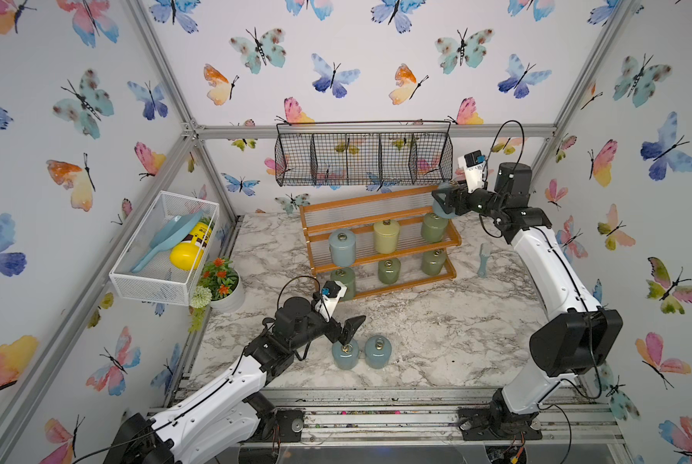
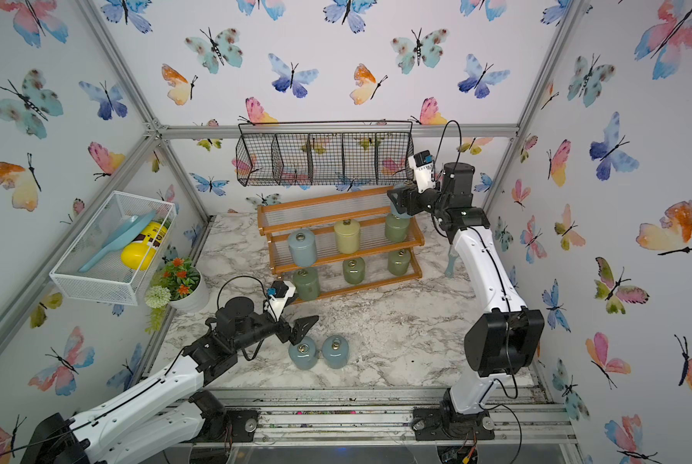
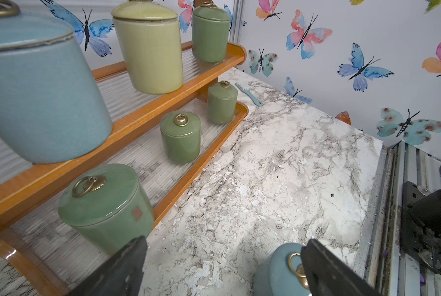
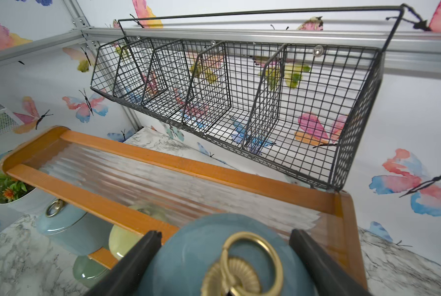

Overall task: Remove the tea canisters from the shelf
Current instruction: Pick up the tea canister from the shelf.

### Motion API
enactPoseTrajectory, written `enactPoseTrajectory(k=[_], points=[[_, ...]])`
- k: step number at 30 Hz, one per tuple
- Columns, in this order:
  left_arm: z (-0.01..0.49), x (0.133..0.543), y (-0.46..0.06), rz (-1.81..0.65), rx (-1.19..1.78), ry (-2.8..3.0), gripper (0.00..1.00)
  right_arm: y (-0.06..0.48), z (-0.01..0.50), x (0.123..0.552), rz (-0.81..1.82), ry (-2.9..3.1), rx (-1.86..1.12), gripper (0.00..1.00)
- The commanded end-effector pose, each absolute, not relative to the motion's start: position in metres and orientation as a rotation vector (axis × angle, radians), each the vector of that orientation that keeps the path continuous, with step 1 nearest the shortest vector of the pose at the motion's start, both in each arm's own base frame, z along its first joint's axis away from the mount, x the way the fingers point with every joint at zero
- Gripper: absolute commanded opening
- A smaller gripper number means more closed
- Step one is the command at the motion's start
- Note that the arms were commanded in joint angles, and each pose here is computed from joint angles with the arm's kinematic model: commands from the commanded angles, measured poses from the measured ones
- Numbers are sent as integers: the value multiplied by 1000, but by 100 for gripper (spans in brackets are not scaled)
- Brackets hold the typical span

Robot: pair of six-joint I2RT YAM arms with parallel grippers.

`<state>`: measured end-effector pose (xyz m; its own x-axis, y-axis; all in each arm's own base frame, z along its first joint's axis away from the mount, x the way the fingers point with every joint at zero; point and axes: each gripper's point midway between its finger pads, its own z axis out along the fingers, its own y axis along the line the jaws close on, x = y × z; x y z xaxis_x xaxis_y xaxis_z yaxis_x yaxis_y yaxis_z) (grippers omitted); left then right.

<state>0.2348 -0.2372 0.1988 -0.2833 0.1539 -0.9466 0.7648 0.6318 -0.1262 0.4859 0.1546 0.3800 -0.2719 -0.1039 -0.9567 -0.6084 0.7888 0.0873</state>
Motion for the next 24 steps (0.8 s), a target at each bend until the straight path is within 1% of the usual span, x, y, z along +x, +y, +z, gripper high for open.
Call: enactPoseTrajectory(k=[1,7,13,24], points=[[216,236,-235,-706,732,1746,98,164,420,462,568,1678,-587,72],[217,236,-232,-697,725,1740,99,177,398,430,585,1701,-627,71],[216,237,-231,-685,729,1751,98,190,364,393,623,1716,-628,71],[219,235,-231,-709,724,1764,98,213,272,331,746,1788,-646,72]])
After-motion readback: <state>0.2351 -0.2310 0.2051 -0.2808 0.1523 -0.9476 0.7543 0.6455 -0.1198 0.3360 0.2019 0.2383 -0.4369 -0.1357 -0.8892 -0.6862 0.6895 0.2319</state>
